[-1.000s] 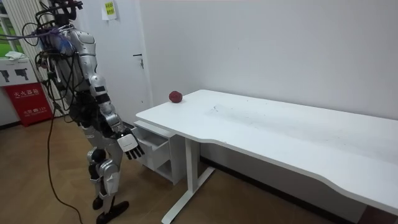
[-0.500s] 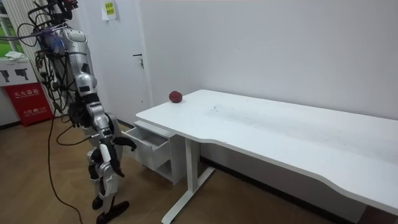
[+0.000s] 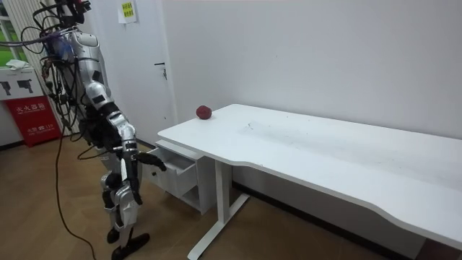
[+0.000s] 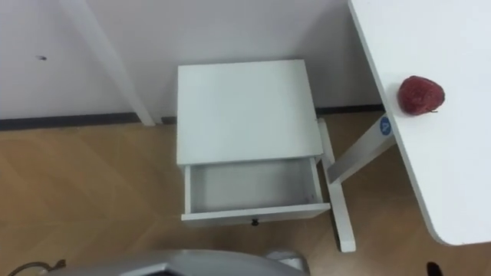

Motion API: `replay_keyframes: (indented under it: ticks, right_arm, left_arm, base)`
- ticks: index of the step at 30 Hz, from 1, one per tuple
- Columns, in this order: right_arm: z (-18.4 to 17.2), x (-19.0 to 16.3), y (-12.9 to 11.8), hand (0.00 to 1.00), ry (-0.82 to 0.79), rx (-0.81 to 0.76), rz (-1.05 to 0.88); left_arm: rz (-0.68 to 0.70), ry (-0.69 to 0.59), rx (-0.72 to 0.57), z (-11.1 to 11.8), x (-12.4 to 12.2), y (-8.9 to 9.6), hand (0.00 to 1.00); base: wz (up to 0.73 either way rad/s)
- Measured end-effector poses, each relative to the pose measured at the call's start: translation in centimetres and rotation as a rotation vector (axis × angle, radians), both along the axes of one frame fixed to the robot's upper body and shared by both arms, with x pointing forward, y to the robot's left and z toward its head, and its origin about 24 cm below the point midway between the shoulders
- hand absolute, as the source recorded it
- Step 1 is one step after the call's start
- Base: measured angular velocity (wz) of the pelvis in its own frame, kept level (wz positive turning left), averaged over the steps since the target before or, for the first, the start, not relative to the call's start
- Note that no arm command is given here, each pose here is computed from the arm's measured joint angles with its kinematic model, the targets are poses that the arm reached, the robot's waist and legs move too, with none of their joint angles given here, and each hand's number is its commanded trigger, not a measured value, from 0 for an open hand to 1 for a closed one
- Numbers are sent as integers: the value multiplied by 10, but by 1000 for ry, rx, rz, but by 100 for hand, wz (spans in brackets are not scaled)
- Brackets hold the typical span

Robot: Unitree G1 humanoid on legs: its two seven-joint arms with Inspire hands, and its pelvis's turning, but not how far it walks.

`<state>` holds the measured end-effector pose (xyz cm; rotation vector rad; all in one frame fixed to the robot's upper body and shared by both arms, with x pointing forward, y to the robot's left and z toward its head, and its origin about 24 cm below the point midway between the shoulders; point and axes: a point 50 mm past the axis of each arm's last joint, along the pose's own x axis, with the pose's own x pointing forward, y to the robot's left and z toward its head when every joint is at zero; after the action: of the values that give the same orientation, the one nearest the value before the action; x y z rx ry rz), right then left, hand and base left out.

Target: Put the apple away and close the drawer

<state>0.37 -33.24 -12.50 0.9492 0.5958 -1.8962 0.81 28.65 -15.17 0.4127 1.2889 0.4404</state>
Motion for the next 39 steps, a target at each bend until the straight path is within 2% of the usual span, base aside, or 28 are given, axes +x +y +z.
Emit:
replay_keyframes:
  ticks: [9,17,22,24,28,30,33,39]
  right_arm:
    - [47,18,-46,0,-9,-237,-126]
    - [83,21,-74,0,51,-400,-215]
    - [105,29,-81,0,148,-557,-151]
    - [127,43,-84,0,156,-681,-93]
    - [165,72,-81,0,180,-947,62]
    - [189,94,-71,0,186,-1136,194]
    - [203,122,-48,0,167,-1297,374]
    - [202,153,-17,0,67,-1363,678]
  left_arm:
    - [-16,-47,25,5,0,8,0]
    - [2,-87,40,8,0,12,0]
    - [-28,-87,43,8,0,12,0]
    - [-28,-84,40,8,-1,11,0]
    - [-58,-78,25,7,0,8,0]
    - [-85,-74,6,5,2,4,0]
    - [-141,-61,-20,3,5,-1,0]
    - [-189,-48,-47,0,7,-10,0]
  base:
    - [-3]
    - [-2]
    - [0]
    - [-6]
    - [0]
    - [-5]
    - [-1]
    - [3]
